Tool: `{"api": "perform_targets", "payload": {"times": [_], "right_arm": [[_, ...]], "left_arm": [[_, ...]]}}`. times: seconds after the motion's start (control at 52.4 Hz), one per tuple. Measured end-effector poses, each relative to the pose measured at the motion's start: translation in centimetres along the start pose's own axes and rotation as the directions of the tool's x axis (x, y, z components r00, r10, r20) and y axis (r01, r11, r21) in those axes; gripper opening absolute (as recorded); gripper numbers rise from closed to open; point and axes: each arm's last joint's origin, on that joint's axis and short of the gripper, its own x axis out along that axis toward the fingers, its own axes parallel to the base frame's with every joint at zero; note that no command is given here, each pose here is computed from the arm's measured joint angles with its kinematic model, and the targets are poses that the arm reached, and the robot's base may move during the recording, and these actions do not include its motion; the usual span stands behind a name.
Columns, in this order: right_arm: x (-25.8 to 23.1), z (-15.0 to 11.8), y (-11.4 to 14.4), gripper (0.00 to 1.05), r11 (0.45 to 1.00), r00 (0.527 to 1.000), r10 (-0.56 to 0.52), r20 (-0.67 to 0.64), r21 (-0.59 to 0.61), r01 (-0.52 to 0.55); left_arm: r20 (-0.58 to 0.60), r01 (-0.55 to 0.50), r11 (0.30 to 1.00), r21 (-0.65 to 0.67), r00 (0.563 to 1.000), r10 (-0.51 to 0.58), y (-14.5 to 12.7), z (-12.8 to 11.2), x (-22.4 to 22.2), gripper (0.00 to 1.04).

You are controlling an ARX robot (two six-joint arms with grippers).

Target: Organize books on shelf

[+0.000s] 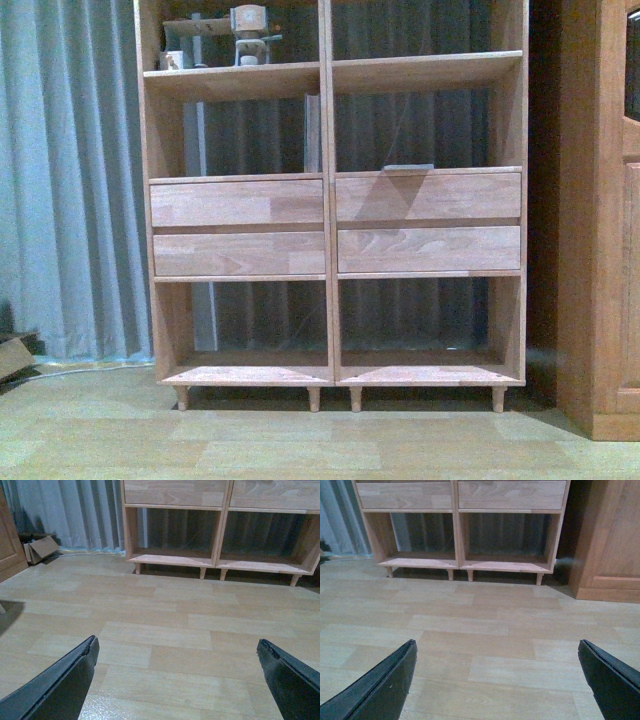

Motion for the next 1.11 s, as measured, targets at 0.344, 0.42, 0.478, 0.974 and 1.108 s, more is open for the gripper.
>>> {"api": "perform_targets", "payload": {"times": [0.344, 0.42, 0.478, 0.974, 1.108], "right_arm": [[0.00, 0.00, 0.00, 0.98, 1.000, 1.000, 0.000, 0.000, 0.000, 0.000], [0.00, 0.00, 0.00, 0.98, 1.000, 1.000, 0.000, 0.000, 0.000, 0.000], [0.00, 0.00, 0.00, 0.98, 1.000, 1.000, 0.000, 0.000, 0.000, 0.000], [0.00, 0.00, 0.00, 0.98, 1.000, 1.000, 0.000, 0.000, 0.000, 0.000], [0.00, 0.00, 0.00, 0.98, 1.000, 1.000, 0.000, 0.000, 0.000, 0.000]], "left_arm": [[0.000, 0.000, 1.000, 0.000, 1.000, 0.000, 0.00, 0.00, 0.00, 0.98], [0.000, 0.000, 1.000, 0.000, 1.000, 0.000, 0.00, 0.00, 0.00, 0.98], [0.000, 0.000, 1.000, 0.000, 1.000, 0.000, 0.00, 0.00, 0.00, 0.98], [0.000, 0.000, 1.000, 0.000, 1.000, 0.000, 0.00, 0.00, 0.00, 0.98], [0.000, 0.000, 1.000, 0.000, 1.000, 0.000, 0.00, 0.00, 0.00, 0.98]]}}
